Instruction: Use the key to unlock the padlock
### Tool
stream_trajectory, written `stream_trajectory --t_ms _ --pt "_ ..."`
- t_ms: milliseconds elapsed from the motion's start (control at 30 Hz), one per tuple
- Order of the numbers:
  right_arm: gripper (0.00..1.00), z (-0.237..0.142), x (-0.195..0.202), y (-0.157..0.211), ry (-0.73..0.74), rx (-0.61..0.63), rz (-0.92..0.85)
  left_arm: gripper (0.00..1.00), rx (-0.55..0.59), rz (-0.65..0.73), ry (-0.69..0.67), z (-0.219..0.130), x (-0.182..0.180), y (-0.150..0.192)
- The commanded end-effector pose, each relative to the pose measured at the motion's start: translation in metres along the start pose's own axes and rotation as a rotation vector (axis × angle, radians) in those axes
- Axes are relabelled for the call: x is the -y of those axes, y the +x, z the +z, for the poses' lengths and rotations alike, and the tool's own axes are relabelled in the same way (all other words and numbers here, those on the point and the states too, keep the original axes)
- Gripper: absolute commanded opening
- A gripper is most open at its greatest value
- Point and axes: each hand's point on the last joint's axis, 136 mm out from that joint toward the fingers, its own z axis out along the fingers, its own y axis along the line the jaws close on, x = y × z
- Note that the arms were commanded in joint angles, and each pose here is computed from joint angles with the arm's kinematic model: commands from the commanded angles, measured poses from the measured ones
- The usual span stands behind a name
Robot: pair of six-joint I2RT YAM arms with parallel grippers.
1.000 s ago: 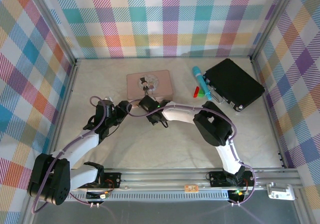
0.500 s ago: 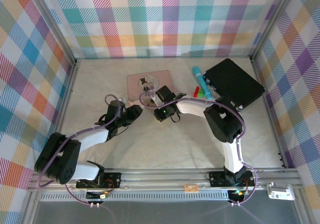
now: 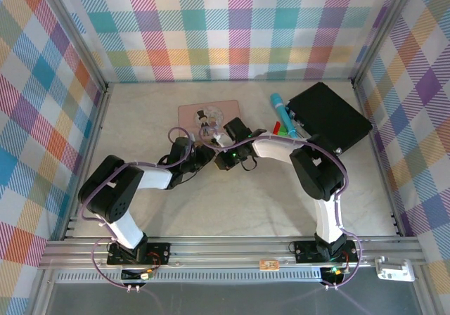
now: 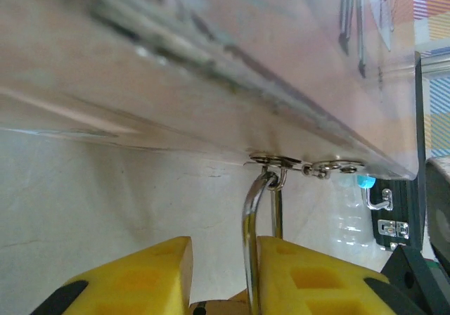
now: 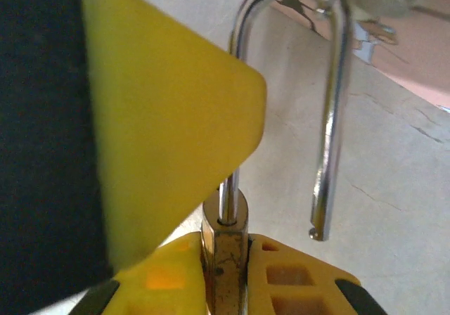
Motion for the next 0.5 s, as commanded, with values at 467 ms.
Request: stream_trajectory --t_ms 467 --pt "0.0 -0.013 -0.018 -0.015 -0.091 0.061 -0.041 0.17 0.024 -0.028 0.064 0.019 0.016 -0.004"
